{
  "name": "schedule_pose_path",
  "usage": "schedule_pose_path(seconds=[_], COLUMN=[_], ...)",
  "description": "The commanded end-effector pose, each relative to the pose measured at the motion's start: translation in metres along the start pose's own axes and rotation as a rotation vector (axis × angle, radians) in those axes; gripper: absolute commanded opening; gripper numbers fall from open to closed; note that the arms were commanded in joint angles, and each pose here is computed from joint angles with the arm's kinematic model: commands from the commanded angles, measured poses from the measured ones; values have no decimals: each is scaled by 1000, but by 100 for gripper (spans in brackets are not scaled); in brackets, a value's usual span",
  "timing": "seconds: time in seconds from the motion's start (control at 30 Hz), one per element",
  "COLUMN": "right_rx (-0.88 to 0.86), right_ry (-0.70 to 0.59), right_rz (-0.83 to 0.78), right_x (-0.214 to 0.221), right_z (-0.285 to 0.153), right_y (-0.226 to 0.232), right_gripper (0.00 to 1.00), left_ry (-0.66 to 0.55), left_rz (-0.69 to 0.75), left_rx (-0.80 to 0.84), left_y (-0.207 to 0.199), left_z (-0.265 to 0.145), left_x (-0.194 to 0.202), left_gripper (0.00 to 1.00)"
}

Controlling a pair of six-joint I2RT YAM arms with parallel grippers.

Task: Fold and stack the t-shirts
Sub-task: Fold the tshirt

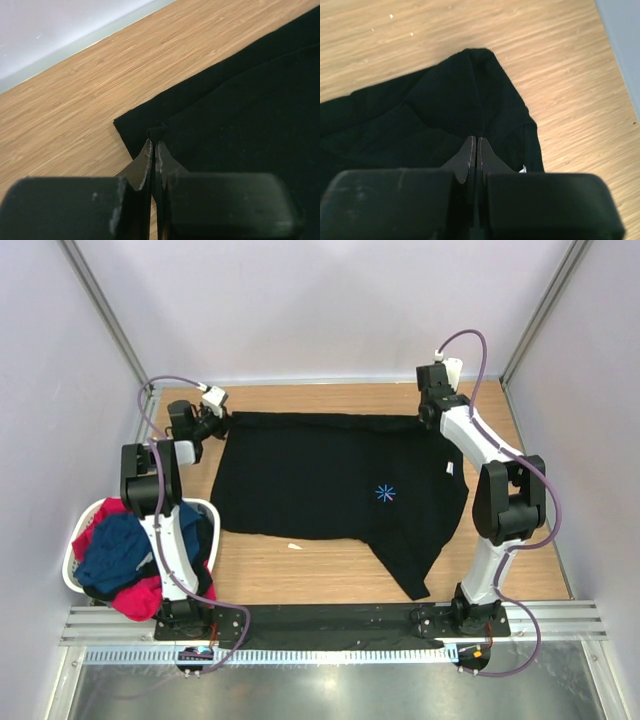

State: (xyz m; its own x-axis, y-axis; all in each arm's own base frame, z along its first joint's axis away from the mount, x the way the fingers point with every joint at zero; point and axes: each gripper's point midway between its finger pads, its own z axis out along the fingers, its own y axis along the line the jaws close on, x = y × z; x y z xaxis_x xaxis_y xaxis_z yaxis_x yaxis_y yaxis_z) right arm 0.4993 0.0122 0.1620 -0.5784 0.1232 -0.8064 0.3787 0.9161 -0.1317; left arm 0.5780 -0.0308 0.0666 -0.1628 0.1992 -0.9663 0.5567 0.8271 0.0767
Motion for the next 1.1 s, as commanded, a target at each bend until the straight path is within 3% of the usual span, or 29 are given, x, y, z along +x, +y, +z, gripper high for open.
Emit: schedule_pose_path(seconds=[0.0, 0.33, 0.83, 1.07], right_rx=[-20, 2, 17, -3], right_ry=[-25, 63, -33, 20], right_rz=[85, 89, 89, 85], right_x=[-9, 26, -16, 1], right_z=[-18, -31, -58, -57], right_y=[-1, -7, -22, -18], right_gripper=[1, 1, 1, 1], left_ry=[-53, -24, -49, -22], left_rz=[142, 167, 220, 240], left_rx=[8, 9, 64, 82], left_y=[10, 16, 12, 9], left_z=[-14, -18, -32, -41], left_x=[-39, -33, -46, -40], left_gripper=[0, 0, 0, 0])
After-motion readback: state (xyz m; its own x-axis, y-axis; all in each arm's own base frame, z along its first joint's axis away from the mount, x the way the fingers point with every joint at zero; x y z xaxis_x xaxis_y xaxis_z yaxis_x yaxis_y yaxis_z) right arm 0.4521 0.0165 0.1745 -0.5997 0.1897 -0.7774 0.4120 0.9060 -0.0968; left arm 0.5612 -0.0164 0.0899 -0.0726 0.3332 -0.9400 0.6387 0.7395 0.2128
